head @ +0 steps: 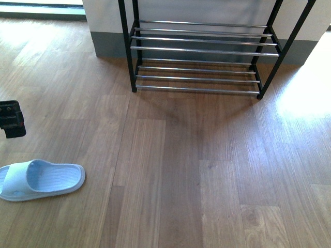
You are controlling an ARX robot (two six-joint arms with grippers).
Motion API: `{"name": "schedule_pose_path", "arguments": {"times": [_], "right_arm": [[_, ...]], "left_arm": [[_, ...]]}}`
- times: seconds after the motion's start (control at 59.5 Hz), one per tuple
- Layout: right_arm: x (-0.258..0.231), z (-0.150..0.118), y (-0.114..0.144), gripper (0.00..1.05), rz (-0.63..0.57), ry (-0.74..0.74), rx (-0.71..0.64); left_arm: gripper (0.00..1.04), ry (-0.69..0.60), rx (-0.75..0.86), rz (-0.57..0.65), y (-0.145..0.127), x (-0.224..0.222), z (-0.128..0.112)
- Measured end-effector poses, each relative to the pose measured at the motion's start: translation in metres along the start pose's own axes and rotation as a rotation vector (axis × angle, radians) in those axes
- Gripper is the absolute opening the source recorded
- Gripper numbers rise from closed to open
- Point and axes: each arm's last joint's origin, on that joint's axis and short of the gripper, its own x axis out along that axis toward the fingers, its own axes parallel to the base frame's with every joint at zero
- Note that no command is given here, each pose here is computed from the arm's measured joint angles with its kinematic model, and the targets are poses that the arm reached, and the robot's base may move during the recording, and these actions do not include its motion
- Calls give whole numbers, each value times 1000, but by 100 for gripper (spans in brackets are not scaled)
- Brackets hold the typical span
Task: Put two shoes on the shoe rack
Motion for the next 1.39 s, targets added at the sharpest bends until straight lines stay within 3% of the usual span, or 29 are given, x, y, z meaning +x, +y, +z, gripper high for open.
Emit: {"name": "schedule_pose_path", "arguments": {"times": [0.336,0.487,0.571,0.957,1.31,1.394], "right_arm": [[0,0,0,1,0,0,0],[0,0,0,1,0,0,0],[0,0,0,1,0,0,0],[0,0,0,1,0,0,0],[0,0,0,1,0,0,0],[0,0,0,1,-2,-1,0]], "left_arm": [[94,-48,-32,-16,5,-7,-6],[74,-176,-20,-102,3,-15,-10],[57,-235,-20,-123,3,-22,-8],[1,-244,-25,-121,3,-22,-8],[1,-244,-22,-121,3,-22,-8],[4,-265,17,-154,-9,-90,-2]]}}
